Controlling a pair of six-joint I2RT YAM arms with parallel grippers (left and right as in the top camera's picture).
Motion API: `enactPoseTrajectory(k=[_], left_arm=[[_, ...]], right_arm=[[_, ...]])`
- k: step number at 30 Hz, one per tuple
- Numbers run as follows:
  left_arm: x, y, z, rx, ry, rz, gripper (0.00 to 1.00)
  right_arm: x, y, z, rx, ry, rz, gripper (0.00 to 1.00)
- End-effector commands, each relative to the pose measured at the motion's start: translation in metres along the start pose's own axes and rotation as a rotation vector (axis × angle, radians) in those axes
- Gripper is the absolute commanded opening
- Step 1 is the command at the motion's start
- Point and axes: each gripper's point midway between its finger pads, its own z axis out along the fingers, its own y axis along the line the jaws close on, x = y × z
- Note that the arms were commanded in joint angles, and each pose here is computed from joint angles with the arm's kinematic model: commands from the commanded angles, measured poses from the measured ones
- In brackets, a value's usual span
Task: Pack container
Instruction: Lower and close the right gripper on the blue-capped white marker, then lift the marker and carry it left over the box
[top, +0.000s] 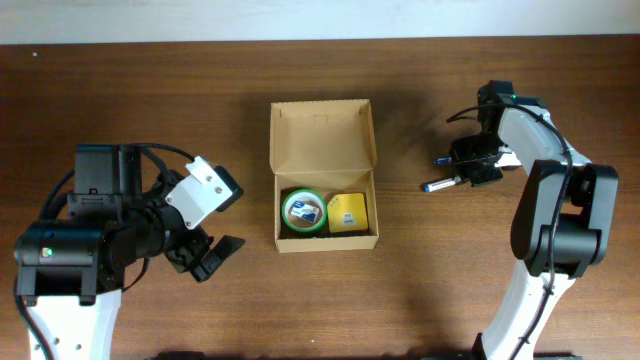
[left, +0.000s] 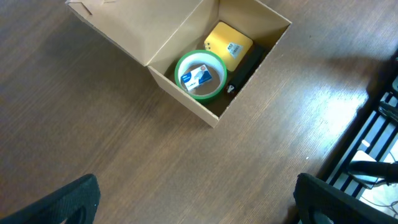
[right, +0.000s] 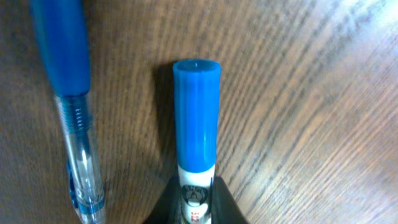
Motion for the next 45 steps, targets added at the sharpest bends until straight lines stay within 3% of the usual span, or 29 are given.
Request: enactPoseTrajectory(k=[1,10,23,35,41,45], left_arm=[[-0.006,0.0,-0.005,-0.003,-0.025,0.017,1.0],[-0.006,0.0,-0.005,-0.003,-0.025,0.017,1.0],[-0.006,0.0,-0.005,-0.003,-0.025,0.017,0.99],[-0.006,0.0,-0.005,-0.003,-0.025,0.017,0.99],[-0.006,0.0,-0.005,-0.003,-0.025,0.017,1.0],[-0.006,0.0,-0.005,-0.003,-0.025,0.017,1.0]], right_arm=[[-0.002,-0.007,0.005,0.033,0.0,0.013,0.04],[0.005,-0.012,-0.013,0.059,0.029,-0.019,0.04],[0.03,0.013,-0.113,-0.093,0.052,-0.247,0.04],[0.122,0.047,-0.211,-0.316,-0.083,-0.782,0.04],[0.182,0.053,-0.214,-0.328,-0.14,-1.178,0.04],[0.202,0.056,-0.211,-0.277,-0.247,-1.4,0.04]])
